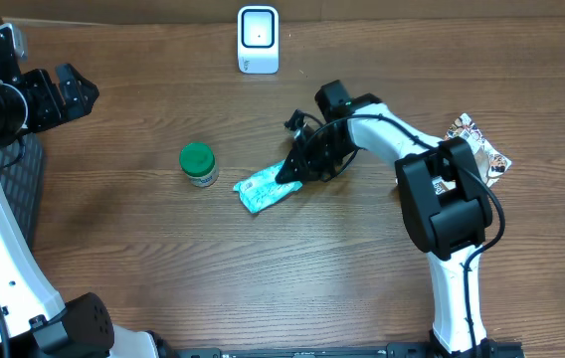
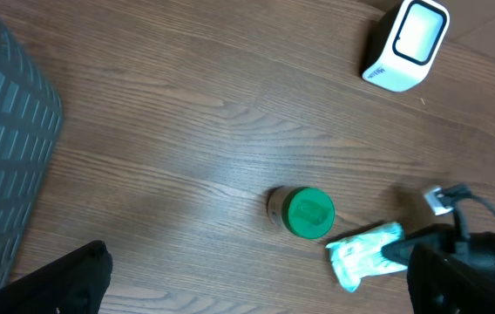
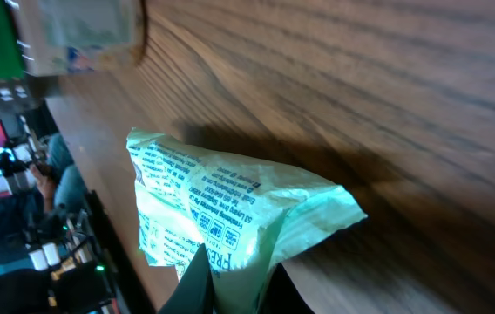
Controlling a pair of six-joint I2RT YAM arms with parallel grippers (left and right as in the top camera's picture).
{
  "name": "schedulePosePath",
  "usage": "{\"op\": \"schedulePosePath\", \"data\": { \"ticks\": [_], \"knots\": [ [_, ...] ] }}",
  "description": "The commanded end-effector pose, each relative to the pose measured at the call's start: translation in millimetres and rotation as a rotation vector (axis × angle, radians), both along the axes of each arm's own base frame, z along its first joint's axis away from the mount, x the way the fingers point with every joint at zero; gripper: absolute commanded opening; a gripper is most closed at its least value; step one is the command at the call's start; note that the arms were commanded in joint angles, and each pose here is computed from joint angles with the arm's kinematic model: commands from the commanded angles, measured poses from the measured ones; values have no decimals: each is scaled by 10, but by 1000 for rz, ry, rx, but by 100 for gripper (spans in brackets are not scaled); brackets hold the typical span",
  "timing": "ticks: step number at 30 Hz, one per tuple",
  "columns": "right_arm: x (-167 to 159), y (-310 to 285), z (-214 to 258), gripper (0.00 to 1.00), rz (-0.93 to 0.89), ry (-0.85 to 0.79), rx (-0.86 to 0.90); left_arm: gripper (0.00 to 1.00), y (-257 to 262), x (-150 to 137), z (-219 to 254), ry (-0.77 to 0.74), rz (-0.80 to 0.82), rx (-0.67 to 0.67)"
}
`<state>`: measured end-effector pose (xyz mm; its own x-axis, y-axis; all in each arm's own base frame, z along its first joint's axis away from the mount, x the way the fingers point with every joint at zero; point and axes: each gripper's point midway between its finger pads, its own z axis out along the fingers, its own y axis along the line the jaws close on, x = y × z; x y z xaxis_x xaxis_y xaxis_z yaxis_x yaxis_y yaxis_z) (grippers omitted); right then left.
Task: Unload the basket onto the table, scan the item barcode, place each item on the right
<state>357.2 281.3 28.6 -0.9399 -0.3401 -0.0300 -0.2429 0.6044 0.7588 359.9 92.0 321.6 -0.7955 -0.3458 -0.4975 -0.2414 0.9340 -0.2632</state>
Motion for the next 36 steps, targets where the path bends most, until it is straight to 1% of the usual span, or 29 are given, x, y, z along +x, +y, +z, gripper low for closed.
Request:
{"op": "schedulePosePath", "data": {
  "ticks": [1,6,11,14,16,20,21,24,27,28,34,36],
  "knots": [
    [187,43,860,4,-6,-165,125,100,-38,4,75,-25,-26,13],
    [136,-14,1711,4,-9,-356,191,100,-38,4,75,-25,-26,13],
    [42,-162,2414,4,-83,-524,176,100,-38,4,75,-25,-26,13],
    [-29,-235,2685,4,-121,-582,174,100,-36,4,75,-25,-26,13],
    [-50,-276,2775,4,-143,-604,162,100,-36,4,75,-25,-26,13],
    [37,-307,2765,4,-185,-654,96,100,-36,4,75,-25,-26,13],
    [94,-307,2726,4,-198,-679,59,100,-38,4,75,-25,-26,13],
    [375,-357,2561,4,-282,-805,-135,99,-38,4,75,-25,-26,13],
    [728,-341,2451,4,-385,-962,-310,100,-38,4,75,-25,-26,13],
    [948,-271,2398,4,-397,-1087,-404,100,-38,4,75,-25,-26,13],
    [1655,-163,2390,4,-289,-1565,-758,100,-38,4,75,-25,-26,13],
    [1845,-72,2376,4,-248,-1693,-810,100,-38,4,75,-25,-26,13]
  ]
}}
